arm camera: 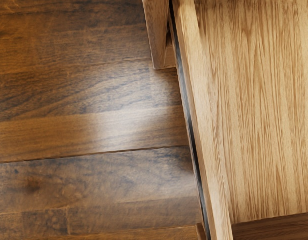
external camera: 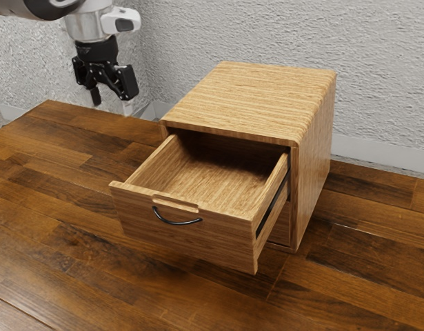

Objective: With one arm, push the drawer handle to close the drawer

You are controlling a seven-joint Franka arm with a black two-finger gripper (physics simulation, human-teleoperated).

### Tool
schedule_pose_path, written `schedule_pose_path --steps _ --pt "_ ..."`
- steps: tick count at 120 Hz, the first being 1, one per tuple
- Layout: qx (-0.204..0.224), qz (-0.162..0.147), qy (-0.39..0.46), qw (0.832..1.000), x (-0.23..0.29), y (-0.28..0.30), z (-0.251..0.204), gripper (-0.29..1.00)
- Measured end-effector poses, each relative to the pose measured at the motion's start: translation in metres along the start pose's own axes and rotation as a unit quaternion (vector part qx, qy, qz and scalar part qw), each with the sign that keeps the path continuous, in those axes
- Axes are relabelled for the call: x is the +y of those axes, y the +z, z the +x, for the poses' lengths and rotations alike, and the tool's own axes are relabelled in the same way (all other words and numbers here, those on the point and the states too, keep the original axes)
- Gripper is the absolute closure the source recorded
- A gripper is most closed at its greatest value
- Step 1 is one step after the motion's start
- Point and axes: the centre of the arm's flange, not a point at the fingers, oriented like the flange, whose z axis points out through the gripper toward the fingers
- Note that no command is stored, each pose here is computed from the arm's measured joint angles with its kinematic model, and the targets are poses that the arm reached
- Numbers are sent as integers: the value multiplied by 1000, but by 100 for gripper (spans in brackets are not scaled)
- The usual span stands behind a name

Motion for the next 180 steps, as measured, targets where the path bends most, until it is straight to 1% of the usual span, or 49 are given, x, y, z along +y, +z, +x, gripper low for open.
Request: schedule_pose_path --steps 12,22,30,36,42,52,57,64,75,88,97,101,118,130,150,160,170,180 --pt "17 1 3 1000 -3 -3 3 0" --pt "22 -2 5 1000 -5 -5 -2 0" --pt "24 -11 12 1000 2 -9 -23 0" --pt "23 -17 26 999 20 -10 -48 1" --pt "20 -18 43 999 45 -7 -73 9" --pt "18 -11 60 998 82 -2 -117 31" --pt "18 -5 60 998 98 2 -137 41" --pt "13 -8 49 999 114 11 -157 52" --pt "-4 -11 24 1000 133 46 -177 63" --pt "-11 -20 -15 1000 158 76 -195 70" --pt "-11 -14 -27 999 187 96 -198 73" --pt "-17 -10 -33 999 196 107 -194 74" --pt "-30 -10 -73 997 211 134 -175 77" --pt "-19 -5 -90 996 216 136 -171 78" --pt "7 14 -94 995 228 130 -161 78" --pt "8 19 -95 995 231 130 -146 78" --pt "7 17 -99 995 231 129 -128 78" --pt "0 16 -108 994 223 134 -116 78"
